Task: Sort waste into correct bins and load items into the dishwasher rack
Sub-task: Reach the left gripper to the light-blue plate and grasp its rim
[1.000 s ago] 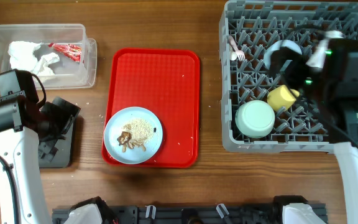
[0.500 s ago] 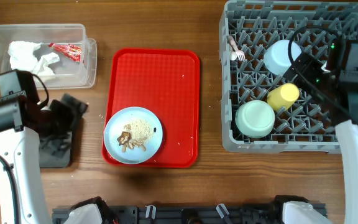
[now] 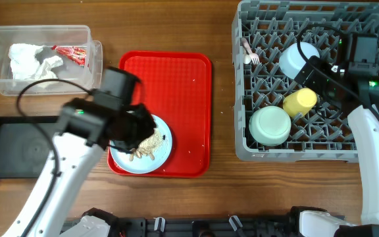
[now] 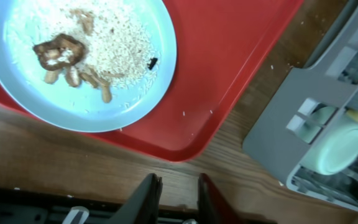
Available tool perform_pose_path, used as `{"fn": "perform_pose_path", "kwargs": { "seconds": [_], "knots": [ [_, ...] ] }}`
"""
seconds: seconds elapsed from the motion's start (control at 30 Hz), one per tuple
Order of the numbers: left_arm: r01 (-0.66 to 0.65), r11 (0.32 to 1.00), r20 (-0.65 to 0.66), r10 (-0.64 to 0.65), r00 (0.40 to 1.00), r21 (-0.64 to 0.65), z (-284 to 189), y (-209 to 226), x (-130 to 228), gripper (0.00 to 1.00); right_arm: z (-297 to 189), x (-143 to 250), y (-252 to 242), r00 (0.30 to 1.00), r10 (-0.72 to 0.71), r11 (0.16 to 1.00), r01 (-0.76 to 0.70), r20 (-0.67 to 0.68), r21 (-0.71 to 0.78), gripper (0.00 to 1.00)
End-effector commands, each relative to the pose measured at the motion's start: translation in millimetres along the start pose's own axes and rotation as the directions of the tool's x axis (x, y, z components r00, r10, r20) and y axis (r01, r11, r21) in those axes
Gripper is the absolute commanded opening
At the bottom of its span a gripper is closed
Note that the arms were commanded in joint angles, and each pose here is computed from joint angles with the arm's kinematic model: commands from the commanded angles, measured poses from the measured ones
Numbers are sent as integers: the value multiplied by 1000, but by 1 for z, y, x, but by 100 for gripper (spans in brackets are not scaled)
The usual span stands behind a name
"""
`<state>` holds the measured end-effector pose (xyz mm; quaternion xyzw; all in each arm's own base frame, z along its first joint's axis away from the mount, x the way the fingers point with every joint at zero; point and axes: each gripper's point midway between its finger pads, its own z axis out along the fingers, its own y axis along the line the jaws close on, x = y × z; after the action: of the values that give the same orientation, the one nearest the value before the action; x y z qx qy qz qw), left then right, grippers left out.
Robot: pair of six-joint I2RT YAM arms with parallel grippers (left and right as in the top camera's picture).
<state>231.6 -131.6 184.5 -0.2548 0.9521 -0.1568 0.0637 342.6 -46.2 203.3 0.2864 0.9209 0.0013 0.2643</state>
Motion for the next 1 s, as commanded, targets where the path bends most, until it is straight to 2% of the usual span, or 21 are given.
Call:
{"fn": "perform_pose_path", "kwargs": {
  "seconds": [0.0,0.03,0.13,0.2,0.27,0.33,0.43,0.57,0.97],
  "knots": [
    [11,993,95,0,995,-116,30,-11,-1,38,0,-5,-2,1000,7,1000,-7,11,18,100],
    [-10,992,84,20,996,-129,40,-16,2,49,1,-5,-2,1000,7,1000,-7,11,18,100],
    [-39,979,55,51,997,-200,74,-21,4,52,1,-5,-2,1000,7,1000,-7,11,18,100],
    [-7,965,61,24,998,-260,97,-16,-3,57,0,-5,-2,1000,7,1000,-7,12,18,100],
    [-3,956,51,19,998,-293,124,-16,-7,52,1,-5,-2,1000,7,1000,-7,11,18,100],
    [-3,944,64,26,998,-331,145,-13,-14,43,1,-5,-2,1000,7,1000,-7,11,18,100],
    [0,921,118,50,992,-390,165,-4,-28,41,1,-5,-2,1000,7,1000,-7,11,18,100],
    [21,894,203,79,976,-447,169,7,-49,38,1,-5,-2,1000,7,1000,-7,11,18,100],
    [41,895,217,63,974,-445,175,10,-58,30,1,-5,-2,1000,7,1000,-7,11,18,100]
  ]
}}
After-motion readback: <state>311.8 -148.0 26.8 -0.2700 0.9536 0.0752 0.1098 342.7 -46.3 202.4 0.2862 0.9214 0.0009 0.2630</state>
